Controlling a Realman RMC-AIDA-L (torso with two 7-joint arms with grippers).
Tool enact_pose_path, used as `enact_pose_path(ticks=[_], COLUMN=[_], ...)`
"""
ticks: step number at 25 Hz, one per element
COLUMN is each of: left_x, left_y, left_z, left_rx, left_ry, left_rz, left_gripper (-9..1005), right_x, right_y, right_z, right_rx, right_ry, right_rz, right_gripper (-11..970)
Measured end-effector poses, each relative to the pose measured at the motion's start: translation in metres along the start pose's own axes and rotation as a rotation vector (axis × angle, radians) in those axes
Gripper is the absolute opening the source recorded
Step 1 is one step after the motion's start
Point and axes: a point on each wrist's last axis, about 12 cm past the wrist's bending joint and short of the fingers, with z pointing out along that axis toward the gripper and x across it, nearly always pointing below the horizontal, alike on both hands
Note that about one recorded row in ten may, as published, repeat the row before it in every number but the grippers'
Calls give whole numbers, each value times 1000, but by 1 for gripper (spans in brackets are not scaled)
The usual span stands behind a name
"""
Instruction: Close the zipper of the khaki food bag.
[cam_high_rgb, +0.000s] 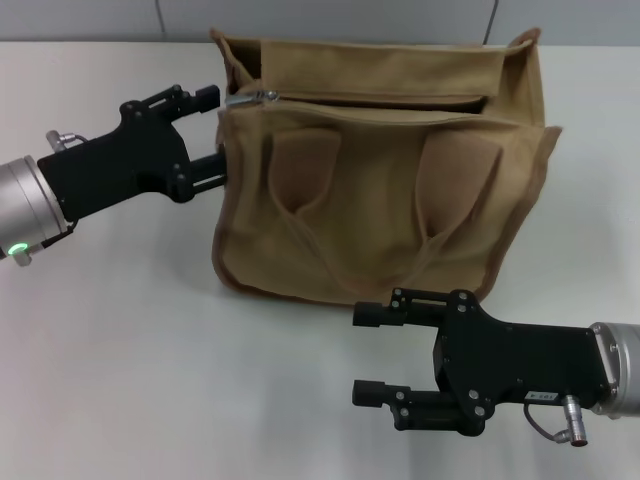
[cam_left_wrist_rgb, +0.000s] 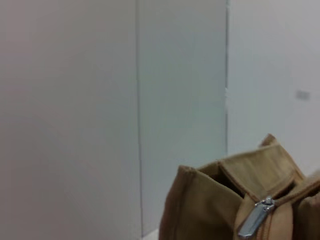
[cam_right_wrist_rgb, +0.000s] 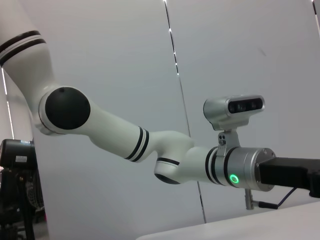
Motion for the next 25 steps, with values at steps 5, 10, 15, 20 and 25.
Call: enact_pose_path(ticks=[5, 10, 15, 20, 25], left_x=[-6, -11, -10, -9, -7], left_y=[6, 10, 9, 8, 2], left_z=[-1, -5, -3, -3, -4], left_rx=[-59, -110, -100, -100, -72], left_ry=[-54, -124, -114, -110, -121], left_rz=[-53, -84, -75, -74, -106], left_gripper=[726, 701, 675, 621, 523], right_x=[-1, -1, 0, 0, 0], right_y=[-1, -1, 0, 0, 0], right_z=[3, 3, 2, 2, 3], right_rx=[5, 6, 14, 15, 15], right_ry=[-16, -19, -23, -22, -24], right_rz=[-4, -11, -12, -23, -29], right_gripper=[689, 689, 689, 689, 689])
